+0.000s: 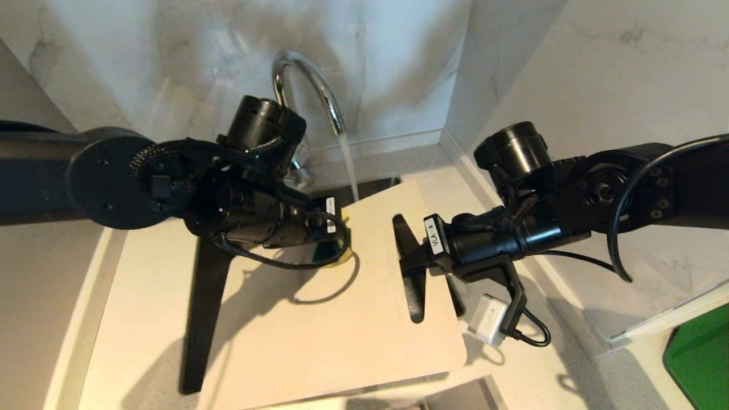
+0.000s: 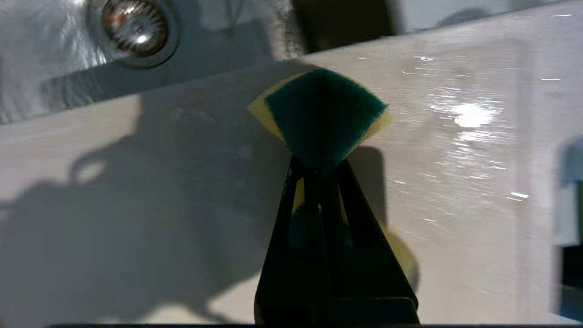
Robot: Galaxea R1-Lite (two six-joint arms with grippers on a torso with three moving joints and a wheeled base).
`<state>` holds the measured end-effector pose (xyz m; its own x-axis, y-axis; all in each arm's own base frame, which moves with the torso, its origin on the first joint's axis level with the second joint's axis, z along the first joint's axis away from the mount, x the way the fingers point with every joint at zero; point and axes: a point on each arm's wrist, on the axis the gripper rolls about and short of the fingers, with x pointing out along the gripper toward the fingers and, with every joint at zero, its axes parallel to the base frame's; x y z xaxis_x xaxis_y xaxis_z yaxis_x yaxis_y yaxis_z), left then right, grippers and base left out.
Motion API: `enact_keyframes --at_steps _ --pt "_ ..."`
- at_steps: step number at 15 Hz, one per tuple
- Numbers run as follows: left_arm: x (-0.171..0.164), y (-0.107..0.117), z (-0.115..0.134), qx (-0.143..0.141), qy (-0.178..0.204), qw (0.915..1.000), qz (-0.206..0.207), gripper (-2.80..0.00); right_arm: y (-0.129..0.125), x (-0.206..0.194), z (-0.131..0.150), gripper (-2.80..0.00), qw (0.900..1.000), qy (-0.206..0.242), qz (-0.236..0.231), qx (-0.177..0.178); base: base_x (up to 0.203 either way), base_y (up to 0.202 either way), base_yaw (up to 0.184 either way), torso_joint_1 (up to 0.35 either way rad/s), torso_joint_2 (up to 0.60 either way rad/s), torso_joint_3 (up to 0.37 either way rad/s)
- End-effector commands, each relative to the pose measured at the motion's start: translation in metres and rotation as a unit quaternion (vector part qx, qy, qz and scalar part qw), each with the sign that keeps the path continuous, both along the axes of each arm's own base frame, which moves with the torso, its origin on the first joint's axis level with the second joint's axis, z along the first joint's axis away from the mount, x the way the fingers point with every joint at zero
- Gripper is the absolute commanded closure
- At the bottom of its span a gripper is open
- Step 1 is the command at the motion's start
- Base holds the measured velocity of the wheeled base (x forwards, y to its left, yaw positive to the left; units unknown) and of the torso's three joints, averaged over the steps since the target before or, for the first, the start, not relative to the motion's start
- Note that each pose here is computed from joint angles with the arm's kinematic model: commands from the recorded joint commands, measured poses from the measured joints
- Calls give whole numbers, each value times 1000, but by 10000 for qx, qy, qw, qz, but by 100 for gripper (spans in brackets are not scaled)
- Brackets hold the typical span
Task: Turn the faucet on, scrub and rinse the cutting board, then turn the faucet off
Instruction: Scrub the cutting board underwater
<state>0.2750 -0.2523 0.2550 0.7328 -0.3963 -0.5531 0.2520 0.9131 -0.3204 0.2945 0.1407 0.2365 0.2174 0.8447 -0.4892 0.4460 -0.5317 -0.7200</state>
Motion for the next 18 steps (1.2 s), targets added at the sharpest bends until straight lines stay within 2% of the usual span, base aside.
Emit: enact_keyframes --at_steps 1,5,7,10,15,18 --pt "13 6 -20 175 263 9993 202 0 0 -1 1 0 9999 -78 90 26 0 0 0 0 0 0" --pt "8 37 -30 231 590 9975 319 0 1 0 2 0 9999 -97 90 33 0 0 0 0 0 0" --pt "6 58 -40 317 779 9951 511 0 1 1 3 0 9998 -144 90 53 0 0 0 0 0 0" --pt "5 86 -68 297 982 9921 726 0 1 2 7 0 9996 -251 86 101 0 0 0 0 0 0" --pt "6 130 -118 219 1103 9859 1239 0 0 1 14 0 9991 -350 136 202 0 0 0 0 0 0" --pt "11 171 -126 147 1096 9813 1577 0 -1 0 16 0 9990 -362 153 223 0 0 0 0 0 0"
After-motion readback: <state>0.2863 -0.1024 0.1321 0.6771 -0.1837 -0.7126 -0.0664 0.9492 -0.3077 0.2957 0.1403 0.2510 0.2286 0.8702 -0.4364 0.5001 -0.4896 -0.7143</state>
